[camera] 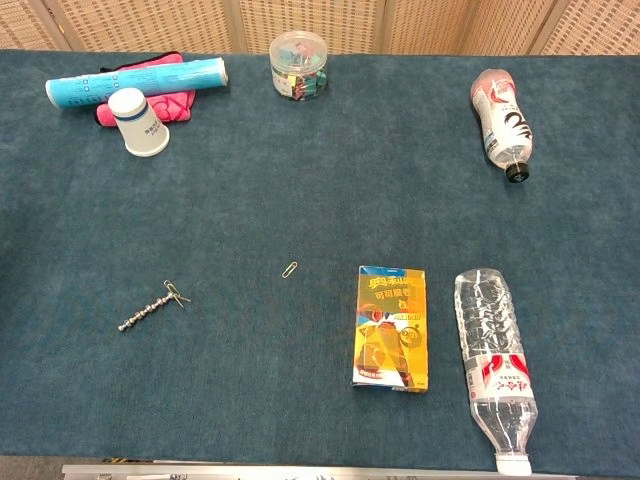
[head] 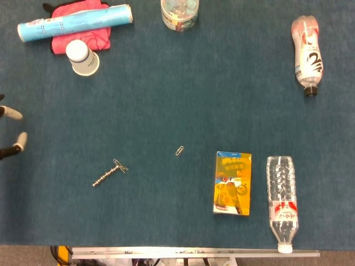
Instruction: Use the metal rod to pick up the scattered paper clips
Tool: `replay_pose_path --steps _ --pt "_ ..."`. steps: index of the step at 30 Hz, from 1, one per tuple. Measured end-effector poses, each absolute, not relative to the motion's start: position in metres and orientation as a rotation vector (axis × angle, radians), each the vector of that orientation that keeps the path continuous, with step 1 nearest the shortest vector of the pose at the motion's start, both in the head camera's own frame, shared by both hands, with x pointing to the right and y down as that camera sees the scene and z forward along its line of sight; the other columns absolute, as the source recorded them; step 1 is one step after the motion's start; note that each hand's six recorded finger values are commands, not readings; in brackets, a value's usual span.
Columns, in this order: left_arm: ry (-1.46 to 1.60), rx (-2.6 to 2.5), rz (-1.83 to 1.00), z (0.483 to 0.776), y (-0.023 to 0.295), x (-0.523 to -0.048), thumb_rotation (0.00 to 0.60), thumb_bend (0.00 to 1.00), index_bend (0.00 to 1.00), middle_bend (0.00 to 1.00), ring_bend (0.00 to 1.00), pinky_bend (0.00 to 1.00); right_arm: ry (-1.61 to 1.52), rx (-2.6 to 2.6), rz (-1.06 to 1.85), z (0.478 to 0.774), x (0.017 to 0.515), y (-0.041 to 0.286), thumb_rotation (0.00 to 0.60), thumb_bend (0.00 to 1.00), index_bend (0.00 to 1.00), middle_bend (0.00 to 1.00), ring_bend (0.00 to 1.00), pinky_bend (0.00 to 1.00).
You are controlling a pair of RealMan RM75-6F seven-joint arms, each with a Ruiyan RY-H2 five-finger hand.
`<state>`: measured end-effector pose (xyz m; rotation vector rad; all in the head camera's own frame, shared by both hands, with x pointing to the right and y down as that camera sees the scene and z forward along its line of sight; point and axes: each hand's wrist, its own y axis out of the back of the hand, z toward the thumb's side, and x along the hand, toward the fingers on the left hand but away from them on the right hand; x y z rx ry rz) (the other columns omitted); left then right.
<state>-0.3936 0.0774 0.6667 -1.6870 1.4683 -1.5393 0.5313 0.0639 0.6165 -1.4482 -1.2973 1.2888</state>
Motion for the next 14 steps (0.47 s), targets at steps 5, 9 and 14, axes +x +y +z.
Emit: replay_pose_path --steps 5,9,14 --pt "1.464 -1.635 -1.491 0.658 0.083 -0.401 0.6 0.31 0.41 0.17 0.03 0.18 -1.323 -1.452 1.277 0.614 0.529 0.068 0.6 0.03 0.19 0.17 0.13 0.52" --pt "1.442 -1.63 -1.493 0.653 0.095 -0.405 0.6 0.31 0.41 0.17 0.03 0.18 -1.349 -1.457 1.281 0.614 0.53 0.07 0.6 0.03 0.19 0.17 0.13 0.52" --pt "1.435 -1.626 -1.489 0.646 0.098 -0.407 0.6 0.31 0.42 0.17 0.03 0.18 -1.359 -1.464 1.287 0.615 0.529 0.07 0.6 0.03 0.19 0.17 0.13 0.52"
